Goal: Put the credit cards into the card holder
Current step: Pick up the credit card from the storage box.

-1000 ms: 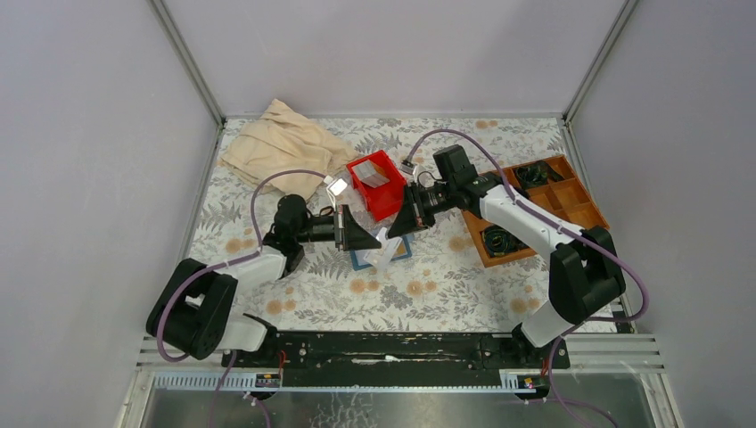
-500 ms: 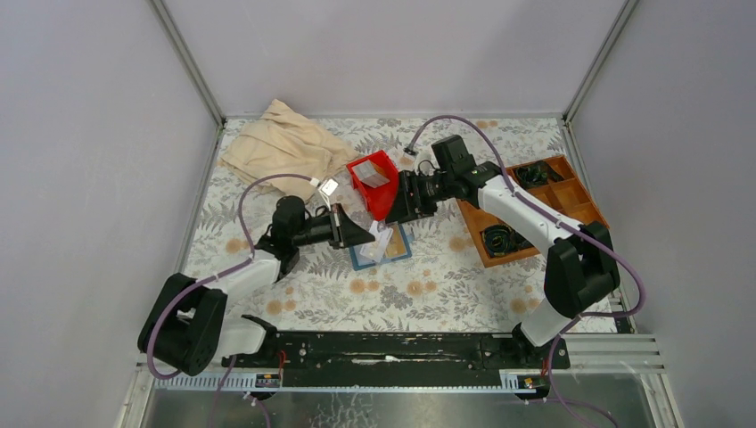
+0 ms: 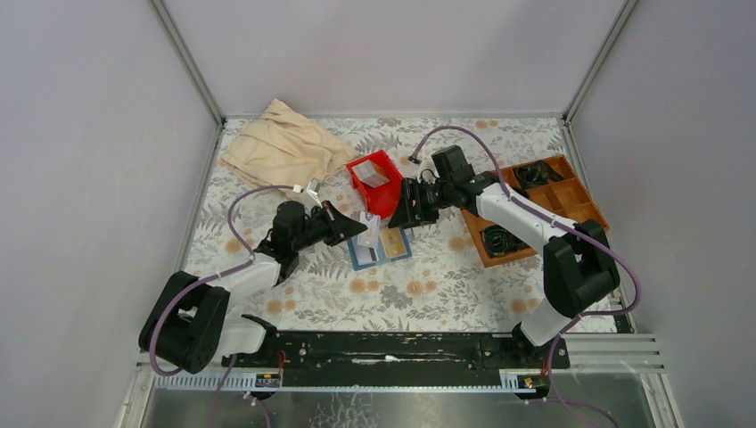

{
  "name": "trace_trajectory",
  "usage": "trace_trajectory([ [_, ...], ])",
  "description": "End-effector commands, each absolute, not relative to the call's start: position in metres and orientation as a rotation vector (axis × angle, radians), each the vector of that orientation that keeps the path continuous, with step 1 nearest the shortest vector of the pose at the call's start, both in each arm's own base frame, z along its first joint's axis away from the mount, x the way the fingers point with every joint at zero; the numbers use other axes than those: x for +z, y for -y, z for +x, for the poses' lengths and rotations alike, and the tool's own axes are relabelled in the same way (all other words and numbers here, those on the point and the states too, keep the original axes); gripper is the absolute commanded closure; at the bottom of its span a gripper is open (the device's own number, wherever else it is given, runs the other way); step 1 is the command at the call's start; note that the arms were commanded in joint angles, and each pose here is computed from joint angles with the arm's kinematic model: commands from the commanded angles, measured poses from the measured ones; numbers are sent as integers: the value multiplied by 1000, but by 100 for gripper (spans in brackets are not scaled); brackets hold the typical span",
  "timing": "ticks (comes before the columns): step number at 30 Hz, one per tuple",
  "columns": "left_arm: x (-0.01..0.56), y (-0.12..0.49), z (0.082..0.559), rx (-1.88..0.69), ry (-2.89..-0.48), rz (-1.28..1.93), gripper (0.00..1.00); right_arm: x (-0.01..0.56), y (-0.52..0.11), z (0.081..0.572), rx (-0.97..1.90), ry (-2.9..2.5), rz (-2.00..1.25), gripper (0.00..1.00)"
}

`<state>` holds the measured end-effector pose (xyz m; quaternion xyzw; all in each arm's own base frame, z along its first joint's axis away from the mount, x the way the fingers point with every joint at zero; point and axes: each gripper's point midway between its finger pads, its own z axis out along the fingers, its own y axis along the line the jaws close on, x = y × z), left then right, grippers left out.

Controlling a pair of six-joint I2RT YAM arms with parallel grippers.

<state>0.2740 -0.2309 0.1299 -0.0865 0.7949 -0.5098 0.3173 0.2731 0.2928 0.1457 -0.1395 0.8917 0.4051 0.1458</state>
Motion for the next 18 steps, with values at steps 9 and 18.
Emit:
trace_trajectory([
  [9,171,242,291,-1534,-1879,-326,100,171,-325,281,1501,-2383,-297,45],
  [18,177,247,287,-1672,-1806,-380,100,169,-331,283,1564,-2358,-260,48],
])
